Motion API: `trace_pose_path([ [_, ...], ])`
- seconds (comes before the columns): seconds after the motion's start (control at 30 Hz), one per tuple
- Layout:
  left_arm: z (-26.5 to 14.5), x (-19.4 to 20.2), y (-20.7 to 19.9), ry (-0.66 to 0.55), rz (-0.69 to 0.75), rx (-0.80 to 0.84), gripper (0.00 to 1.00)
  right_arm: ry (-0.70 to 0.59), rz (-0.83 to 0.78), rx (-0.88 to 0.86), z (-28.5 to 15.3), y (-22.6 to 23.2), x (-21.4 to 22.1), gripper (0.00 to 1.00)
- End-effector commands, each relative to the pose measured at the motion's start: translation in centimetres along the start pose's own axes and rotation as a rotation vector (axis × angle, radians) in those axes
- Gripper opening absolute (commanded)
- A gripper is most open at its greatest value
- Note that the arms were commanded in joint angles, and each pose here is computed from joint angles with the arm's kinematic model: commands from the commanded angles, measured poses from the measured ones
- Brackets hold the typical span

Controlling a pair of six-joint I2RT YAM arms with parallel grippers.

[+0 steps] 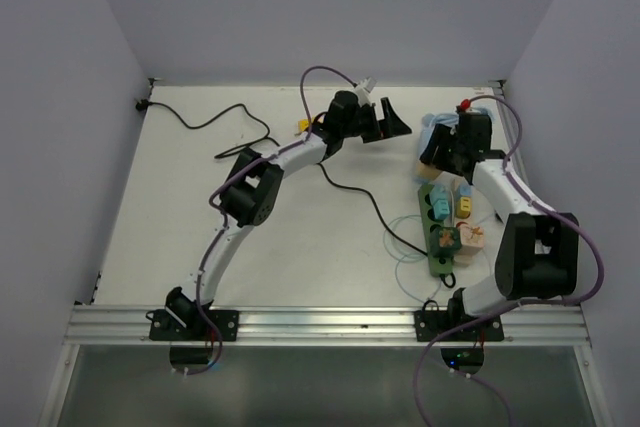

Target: Pull the plug off the socket

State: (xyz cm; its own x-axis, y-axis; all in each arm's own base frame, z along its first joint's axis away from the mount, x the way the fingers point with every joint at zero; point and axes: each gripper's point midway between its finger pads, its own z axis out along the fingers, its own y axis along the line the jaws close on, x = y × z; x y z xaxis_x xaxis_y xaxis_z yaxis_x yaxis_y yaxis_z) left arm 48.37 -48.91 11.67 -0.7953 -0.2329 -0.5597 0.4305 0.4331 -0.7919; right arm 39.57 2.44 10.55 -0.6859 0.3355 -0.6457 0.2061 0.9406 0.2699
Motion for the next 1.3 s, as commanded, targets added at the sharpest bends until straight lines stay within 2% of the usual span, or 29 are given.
trace_pose_path([
  [0.0,2.0,0.4,-2.6,0.008,-0.029,0.087,1.0,-0.137,-0.047,-0.111,-2.5,2.5,-3.8,0.05],
  [0.23,4.4,3.1,-3.3,0.036,-0.031,0.097,1.0,-0.146,-0.053,-0.16,-2.9,3.3,-3.6,0.04],
  [0.5,5.6,6.8,-1.1,0.088,-0.109,0.044,0.98,-0.178,-0.047,-0.19,-3.3,3.6,-3.6,0.03],
  [0.73,6.1,6.9,0.2,0.059,-0.145,0.018,0.97,-0.22,-0.045,-0.195,-4.5,3.7,-4.1,0.02],
  [0.93,6.5,5.6,-0.3,0.001,-0.196,0.038,0.94,-0.227,-0.046,-0.224,-5.0,4.3,-4.2,0.02],
  [1.13,6.7,4.4,-0.9,-0.045,-0.228,0.057,0.73,-0.228,-0.047,-0.234,-5.1,4.4,-4.0,0.02],
  [1.17,6.7,4.3,-1.0,-0.051,-0.226,0.06,0.63,-0.227,-0.044,-0.237,-5.1,4.5,-4.0,0.03],
  [1.27,6.6,3.7,-1.6,-0.066,-0.219,0.072,0.45,-0.21,-0.038,-0.262,-5.0,4.9,-3.7,0.03],
])
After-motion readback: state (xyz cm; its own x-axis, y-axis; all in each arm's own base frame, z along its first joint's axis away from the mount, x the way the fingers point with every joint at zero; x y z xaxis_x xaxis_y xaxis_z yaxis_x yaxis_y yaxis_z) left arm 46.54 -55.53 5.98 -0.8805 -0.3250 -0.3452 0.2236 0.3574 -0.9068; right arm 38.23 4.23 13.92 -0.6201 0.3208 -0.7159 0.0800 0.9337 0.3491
